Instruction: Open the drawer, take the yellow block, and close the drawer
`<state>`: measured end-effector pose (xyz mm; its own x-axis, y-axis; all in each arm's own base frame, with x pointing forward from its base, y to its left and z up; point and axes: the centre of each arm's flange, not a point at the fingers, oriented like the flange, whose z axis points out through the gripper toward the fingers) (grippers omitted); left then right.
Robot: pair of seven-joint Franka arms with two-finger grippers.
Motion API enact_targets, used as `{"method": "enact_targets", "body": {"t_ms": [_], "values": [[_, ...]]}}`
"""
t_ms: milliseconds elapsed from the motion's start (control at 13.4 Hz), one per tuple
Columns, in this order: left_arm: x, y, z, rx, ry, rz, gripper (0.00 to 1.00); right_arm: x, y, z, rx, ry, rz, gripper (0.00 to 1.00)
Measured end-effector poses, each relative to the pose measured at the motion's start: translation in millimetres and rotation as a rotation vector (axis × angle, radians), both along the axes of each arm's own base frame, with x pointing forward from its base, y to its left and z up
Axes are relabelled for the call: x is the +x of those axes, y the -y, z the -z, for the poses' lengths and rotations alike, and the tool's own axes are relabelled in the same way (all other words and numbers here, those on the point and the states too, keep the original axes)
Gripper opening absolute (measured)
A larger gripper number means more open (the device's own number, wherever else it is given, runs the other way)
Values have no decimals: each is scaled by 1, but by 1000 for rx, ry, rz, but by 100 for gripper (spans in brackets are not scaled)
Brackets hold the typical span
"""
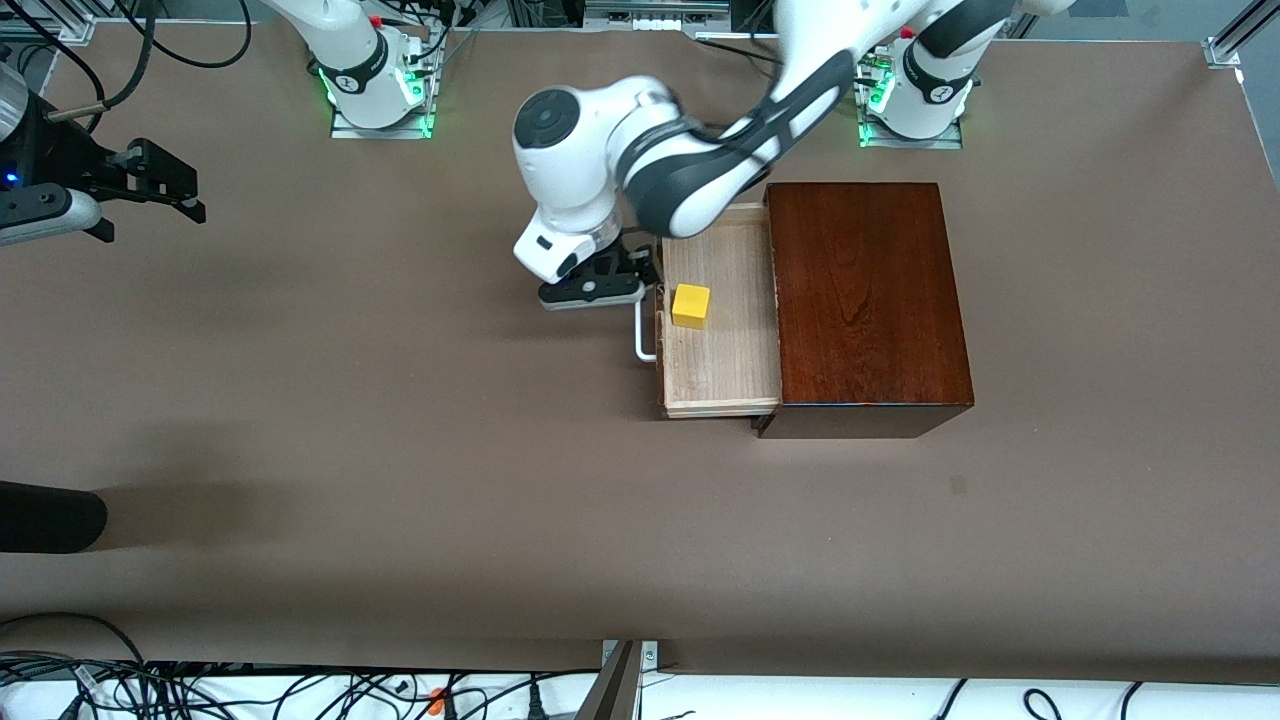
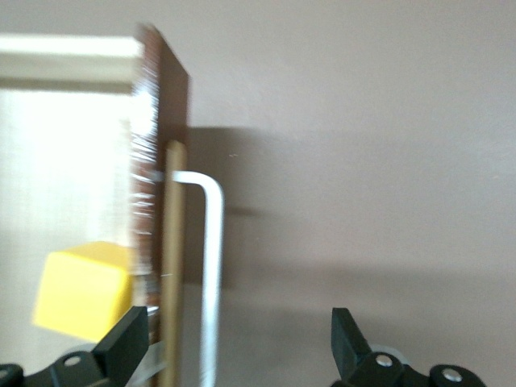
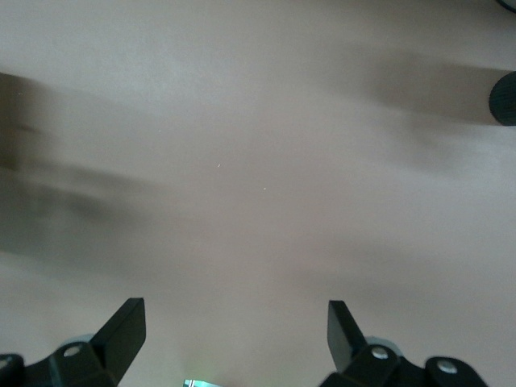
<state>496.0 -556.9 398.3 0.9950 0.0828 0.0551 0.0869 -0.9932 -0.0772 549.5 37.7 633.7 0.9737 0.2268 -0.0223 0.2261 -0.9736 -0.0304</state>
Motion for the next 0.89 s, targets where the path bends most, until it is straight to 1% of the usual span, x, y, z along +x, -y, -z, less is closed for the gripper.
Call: {"method": "enact_targets", "body": {"t_ms": [149,224,373,597,746,895], "values": [[23,-53,-73,-45,-24,-9,100,0,0,0,0,0,0,100],[37,-89,-105,-69,-34,-7,100,0,0,0,0,0,0,100],[58,-164,-146,-87,-55,2,100,0,0,0,0,0,0,100],[91,-281,-170,-88,-90,8,100,0,0,0,0,0,1,100],[115,-366,-171,-96,-110,24,100,0,1,0,0,-2,1,100],[130,-437,-169,-105,-127,17,100,2,0,4,-1,-9,1,100]]}}
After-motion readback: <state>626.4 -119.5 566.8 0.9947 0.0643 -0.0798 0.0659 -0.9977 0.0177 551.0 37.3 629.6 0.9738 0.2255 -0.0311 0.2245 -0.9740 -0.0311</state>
